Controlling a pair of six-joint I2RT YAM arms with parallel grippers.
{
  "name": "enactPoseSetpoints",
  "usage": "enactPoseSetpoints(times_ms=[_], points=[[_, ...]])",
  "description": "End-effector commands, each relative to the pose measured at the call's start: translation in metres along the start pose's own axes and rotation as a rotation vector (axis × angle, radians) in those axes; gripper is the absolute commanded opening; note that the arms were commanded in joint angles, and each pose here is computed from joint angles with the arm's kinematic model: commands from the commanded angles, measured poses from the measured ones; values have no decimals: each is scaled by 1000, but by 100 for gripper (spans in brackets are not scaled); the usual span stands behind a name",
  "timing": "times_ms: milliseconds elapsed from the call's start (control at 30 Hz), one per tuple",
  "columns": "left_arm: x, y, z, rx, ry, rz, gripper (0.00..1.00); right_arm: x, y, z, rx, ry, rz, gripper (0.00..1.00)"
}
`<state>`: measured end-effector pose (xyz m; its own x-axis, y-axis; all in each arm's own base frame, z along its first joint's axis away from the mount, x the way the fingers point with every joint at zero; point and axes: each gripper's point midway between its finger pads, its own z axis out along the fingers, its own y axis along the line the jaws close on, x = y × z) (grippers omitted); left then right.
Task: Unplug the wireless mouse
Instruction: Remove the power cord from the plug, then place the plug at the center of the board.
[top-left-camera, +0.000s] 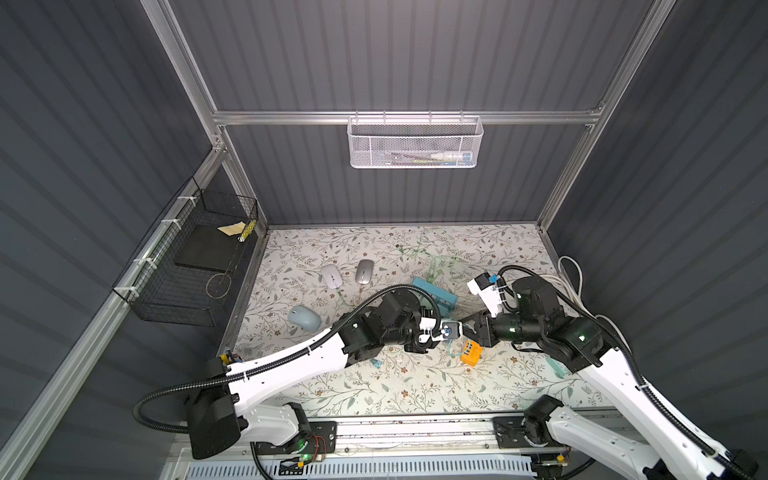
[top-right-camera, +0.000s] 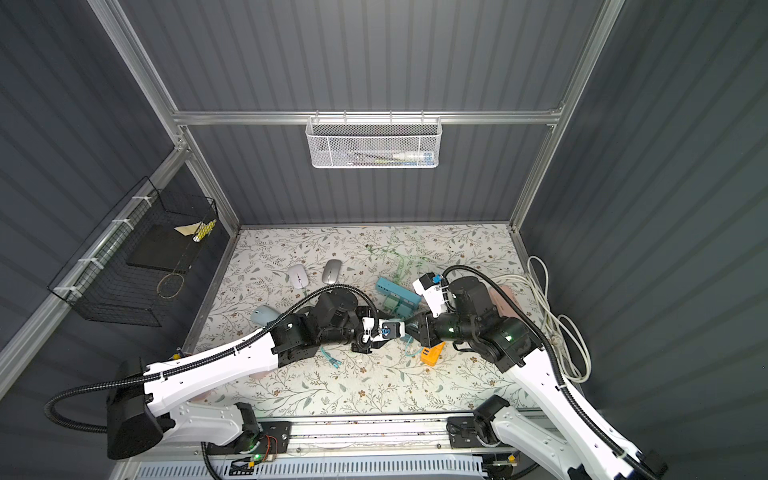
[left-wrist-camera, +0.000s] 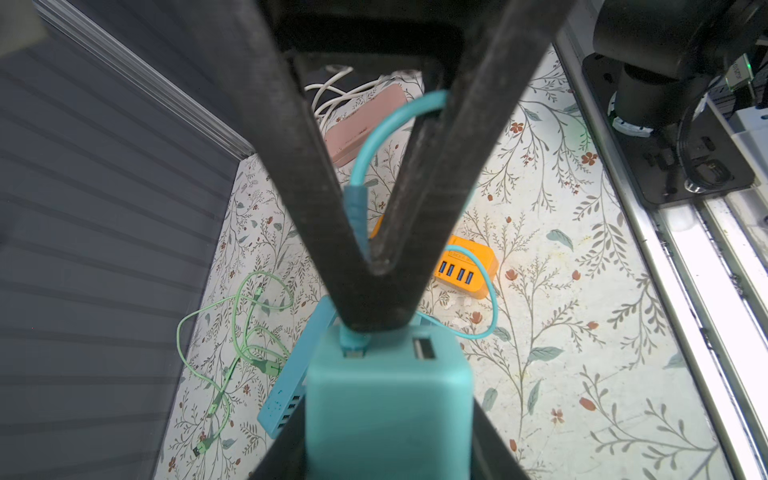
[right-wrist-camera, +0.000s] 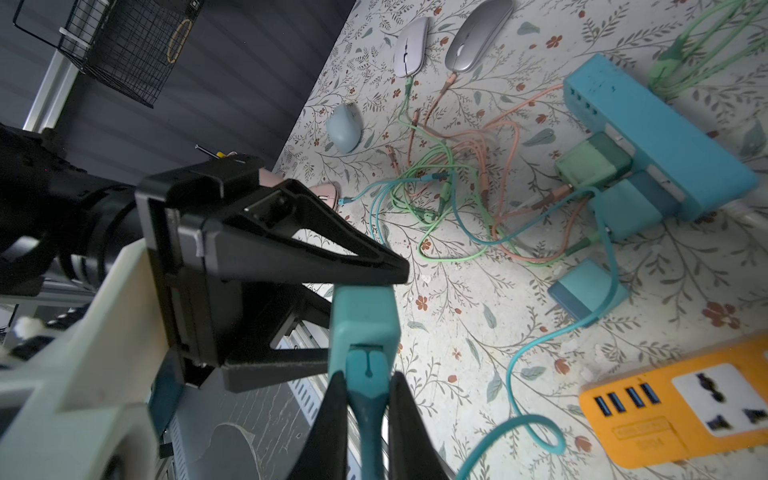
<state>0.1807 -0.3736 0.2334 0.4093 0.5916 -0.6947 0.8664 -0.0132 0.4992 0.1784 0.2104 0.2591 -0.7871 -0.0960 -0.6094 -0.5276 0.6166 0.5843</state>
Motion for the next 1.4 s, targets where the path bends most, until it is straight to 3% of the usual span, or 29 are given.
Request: enactPoseSetpoints(times_ms=[0, 500, 767, 1100, 1333, 1367], points=[[-2, 7, -3, -14, 9, 11, 0, -7, -2, -16, 32, -47, 2, 0], [22, -7, 12, 55, 106, 44, 0, -32, -26, -74, 153, -203, 47, 0], [38, -78, 31, 457, 113, 3, 0, -31, -36, -62, 140, -198, 96, 0], [86, -117, 72, 630, 268, -61, 0, -25, -46, -56, 152, -193, 96, 0], [93, -129, 83, 693, 281, -93, 0, -23, -48, -56, 164, -190, 87, 0], [94, -130, 84, 697, 287, -97, 11, -22, -49, -56, 169, -189, 85, 0]])
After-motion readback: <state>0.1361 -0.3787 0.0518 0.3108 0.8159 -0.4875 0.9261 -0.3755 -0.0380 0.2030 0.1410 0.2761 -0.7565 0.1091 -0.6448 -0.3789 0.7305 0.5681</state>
